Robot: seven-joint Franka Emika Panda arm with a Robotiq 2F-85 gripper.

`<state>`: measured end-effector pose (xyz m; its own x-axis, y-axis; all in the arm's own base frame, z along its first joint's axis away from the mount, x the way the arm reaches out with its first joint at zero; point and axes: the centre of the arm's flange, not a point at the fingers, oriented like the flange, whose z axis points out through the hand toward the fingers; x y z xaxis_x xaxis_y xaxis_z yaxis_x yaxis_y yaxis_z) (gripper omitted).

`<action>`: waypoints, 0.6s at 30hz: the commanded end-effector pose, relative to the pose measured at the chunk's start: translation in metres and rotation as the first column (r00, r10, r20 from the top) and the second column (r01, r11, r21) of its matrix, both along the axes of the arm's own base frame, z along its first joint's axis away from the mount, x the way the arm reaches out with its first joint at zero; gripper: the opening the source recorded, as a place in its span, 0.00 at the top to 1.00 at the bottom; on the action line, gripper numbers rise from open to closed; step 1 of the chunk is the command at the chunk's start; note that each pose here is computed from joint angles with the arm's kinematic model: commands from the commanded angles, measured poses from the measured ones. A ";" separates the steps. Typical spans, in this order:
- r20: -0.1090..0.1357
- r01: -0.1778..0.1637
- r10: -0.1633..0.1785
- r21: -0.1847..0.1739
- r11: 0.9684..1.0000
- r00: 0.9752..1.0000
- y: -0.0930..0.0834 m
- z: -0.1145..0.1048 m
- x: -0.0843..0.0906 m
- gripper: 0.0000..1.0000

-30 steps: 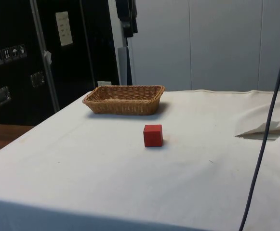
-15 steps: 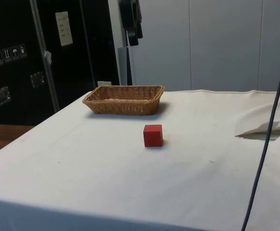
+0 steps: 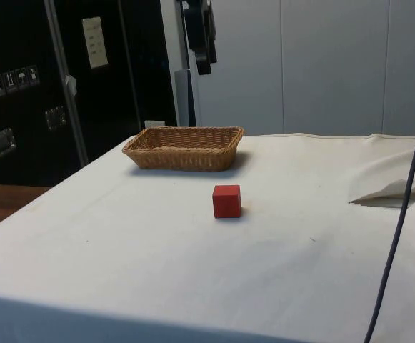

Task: Pick up the cube and place it into the basket.

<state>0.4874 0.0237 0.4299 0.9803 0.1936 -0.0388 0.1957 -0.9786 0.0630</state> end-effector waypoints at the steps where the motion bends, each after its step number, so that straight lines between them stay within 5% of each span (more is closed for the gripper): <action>1: 0.006 -0.001 0.001 0.002 1.000 1.000 0.000 -0.002 -0.002 0.00; 2: 0.026 0.001 -0.002 0.009 1.000 1.000 0.000 -0.004 -0.005 0.00; 8: 0.053 -0.002 0.001 0.022 1.000 0.999 0.000 -0.017 -0.011 0.00; 11: 0.046 -0.003 0.002 0.021 1.000 0.999 0.001 -0.020 -0.011 0.00; 18: 0.073 -0.005 0.003 0.028 1.000 0.997 0.001 -0.026 -0.013 0.00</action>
<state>0.4750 0.0246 0.4023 0.9794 0.1996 0.0312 0.1978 -0.9789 0.0517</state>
